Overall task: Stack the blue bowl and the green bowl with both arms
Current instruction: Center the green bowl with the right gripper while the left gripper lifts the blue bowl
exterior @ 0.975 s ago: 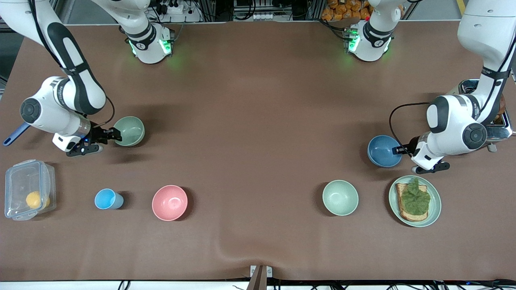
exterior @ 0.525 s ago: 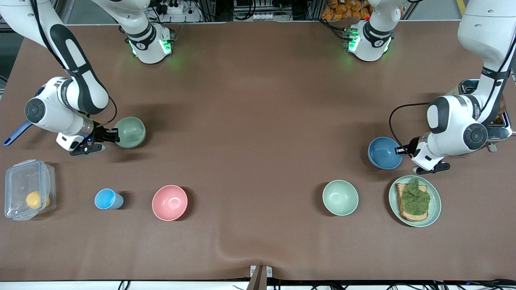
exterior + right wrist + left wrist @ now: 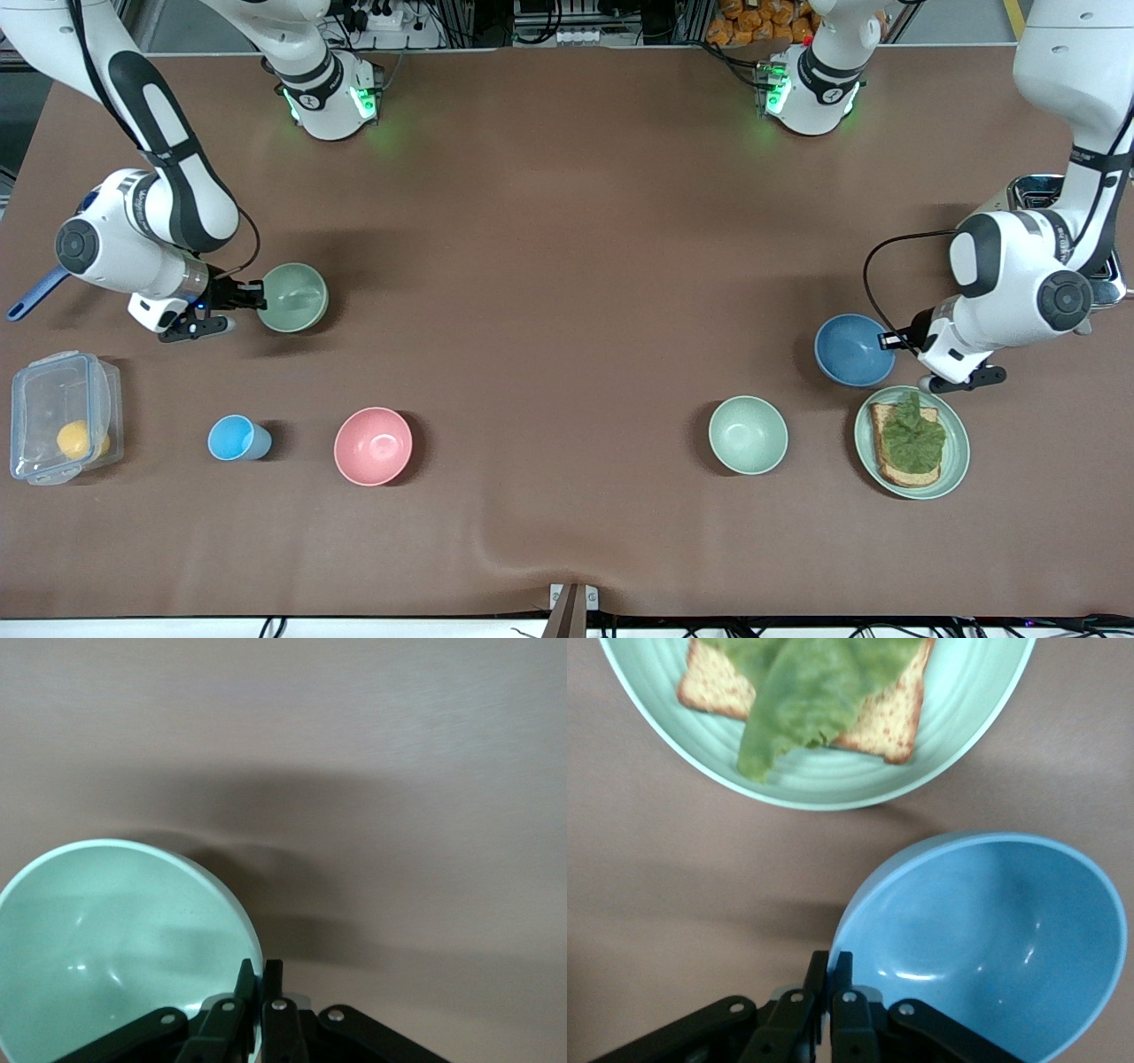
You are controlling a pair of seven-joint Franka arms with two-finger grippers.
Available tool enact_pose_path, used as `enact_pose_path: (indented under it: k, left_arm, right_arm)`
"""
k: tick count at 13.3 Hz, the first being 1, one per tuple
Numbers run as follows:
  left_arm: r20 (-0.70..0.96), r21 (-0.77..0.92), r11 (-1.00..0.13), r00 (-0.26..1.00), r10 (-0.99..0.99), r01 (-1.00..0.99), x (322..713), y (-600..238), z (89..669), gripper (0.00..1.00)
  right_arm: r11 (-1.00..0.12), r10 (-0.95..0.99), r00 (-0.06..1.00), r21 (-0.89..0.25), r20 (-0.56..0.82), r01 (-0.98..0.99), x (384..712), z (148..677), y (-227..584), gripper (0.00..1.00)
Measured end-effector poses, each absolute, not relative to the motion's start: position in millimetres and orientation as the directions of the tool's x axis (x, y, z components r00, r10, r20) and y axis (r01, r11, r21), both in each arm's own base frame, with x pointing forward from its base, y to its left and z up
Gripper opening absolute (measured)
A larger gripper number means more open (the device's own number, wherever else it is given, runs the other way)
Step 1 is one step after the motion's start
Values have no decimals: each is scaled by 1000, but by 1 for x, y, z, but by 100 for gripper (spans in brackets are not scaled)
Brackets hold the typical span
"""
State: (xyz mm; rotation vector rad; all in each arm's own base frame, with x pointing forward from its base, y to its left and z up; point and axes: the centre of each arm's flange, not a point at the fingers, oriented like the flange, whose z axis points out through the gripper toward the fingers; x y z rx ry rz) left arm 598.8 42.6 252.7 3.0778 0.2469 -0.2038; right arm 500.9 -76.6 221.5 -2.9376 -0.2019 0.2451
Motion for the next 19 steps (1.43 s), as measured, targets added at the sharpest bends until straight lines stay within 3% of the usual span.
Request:
enact_pose_path:
  k: [3,9,19]
  left_arm:
    - [-123,36,-989,983,137,142,612,41,289,5]
    - [-57,43,-997,996,66,68,627,18,355,5]
    - [-64,64,-998,998,6,10,638,-40,424,5]
  right_arm:
    - [-967,113,977,-247,-178,66,515,254,-57,4]
    - [-977,-37,978,-197,-207,-79,528,307,45,4]
    - [-922,-323,938,-182,-129,-342,471,324,305,4]
